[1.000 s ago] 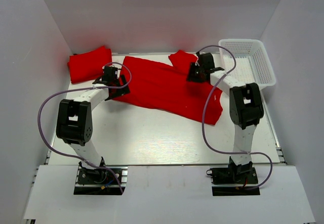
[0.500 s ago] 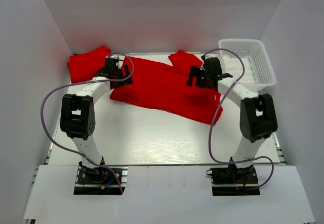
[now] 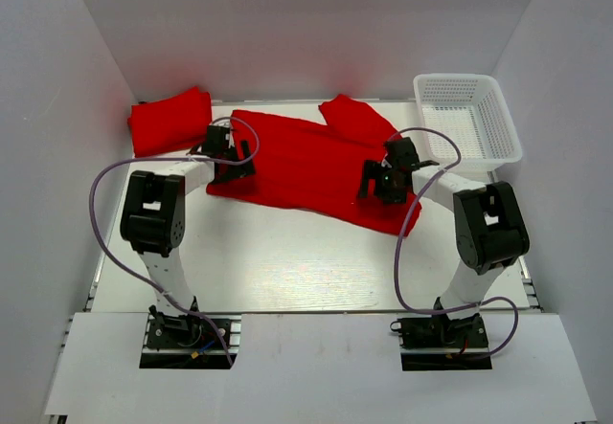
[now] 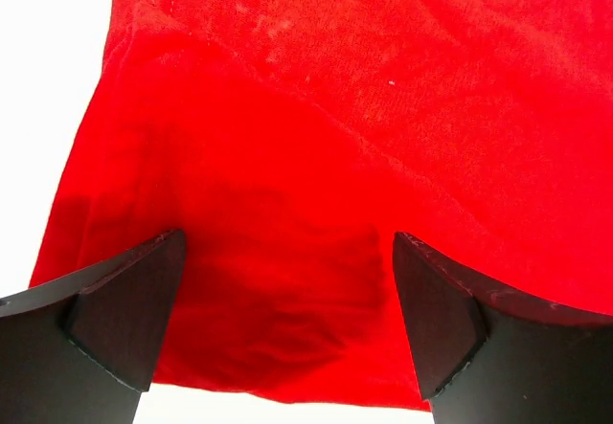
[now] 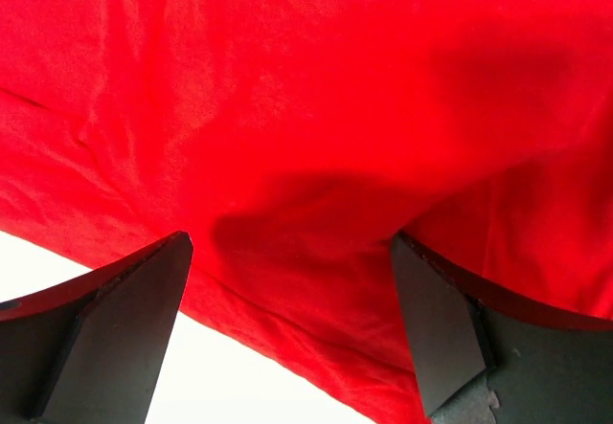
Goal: Fold and stack the t-shirts
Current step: Fold the flattened tshirt in 1/3 of the way
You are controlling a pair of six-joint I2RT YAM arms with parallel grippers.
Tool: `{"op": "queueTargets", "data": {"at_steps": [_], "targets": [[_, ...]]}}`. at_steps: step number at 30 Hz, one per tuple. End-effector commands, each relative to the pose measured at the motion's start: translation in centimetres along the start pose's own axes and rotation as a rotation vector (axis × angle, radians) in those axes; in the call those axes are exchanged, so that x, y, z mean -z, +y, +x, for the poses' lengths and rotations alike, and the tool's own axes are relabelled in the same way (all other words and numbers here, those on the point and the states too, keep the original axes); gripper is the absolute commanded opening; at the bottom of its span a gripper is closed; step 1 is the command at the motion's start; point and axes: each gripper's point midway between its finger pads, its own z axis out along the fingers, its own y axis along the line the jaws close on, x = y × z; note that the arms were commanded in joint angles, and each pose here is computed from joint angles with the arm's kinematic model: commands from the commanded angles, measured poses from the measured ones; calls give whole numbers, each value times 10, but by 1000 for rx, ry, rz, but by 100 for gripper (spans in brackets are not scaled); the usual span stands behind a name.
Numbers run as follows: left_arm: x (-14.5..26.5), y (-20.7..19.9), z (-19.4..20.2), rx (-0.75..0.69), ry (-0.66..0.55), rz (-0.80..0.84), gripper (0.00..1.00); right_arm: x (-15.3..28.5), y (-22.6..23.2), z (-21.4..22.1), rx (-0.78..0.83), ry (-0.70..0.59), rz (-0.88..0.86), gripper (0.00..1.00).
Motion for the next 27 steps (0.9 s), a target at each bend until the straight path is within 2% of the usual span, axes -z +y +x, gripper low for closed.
{"op": "queueTargets", "data": {"at_steps": [1, 8, 9, 13, 14, 16, 19, 20, 22, 24, 25, 27], "targets": [[15, 28, 65, 50, 167, -108, 100, -2, -6, 26, -76, 72, 13, 90], [86, 68, 144, 181, 297, -284, 100, 28, -40, 108, -199, 184, 147, 90], [98, 66, 144, 212, 280, -282, 100, 34, -40, 120, -209, 207, 142, 90], [128, 71, 190, 251, 387, -280, 100, 53, -38, 144, -238, 234, 116, 90], [139, 68, 190, 256, 377, -256, 100, 56, -41, 157, -244, 260, 125, 90], [151, 65, 202, 274, 396, -229, 100, 69, -44, 158, -238, 249, 146, 90], [173, 60, 194, 290, 360, -201, 100, 81, -40, 143, -166, 199, 118, 90], [176, 56, 185, 290, 326, -182, 100, 85, -35, 132, -88, 177, 81, 90], [183, 47, 144, 288, 208, -155, 100, 94, -12, 91, -36, 94, 9, 90], [185, 43, 107, 260, 107, -145, 100, 93, 0, 69, 42, 66, -43, 90], [184, 37, 81, 260, 58, -144, 100, 102, 14, 35, 71, -17, -75, 90], [181, 48, 55, 269, 3, -203, 100, 96, 20, 3, 102, -93, -76, 90]]}}
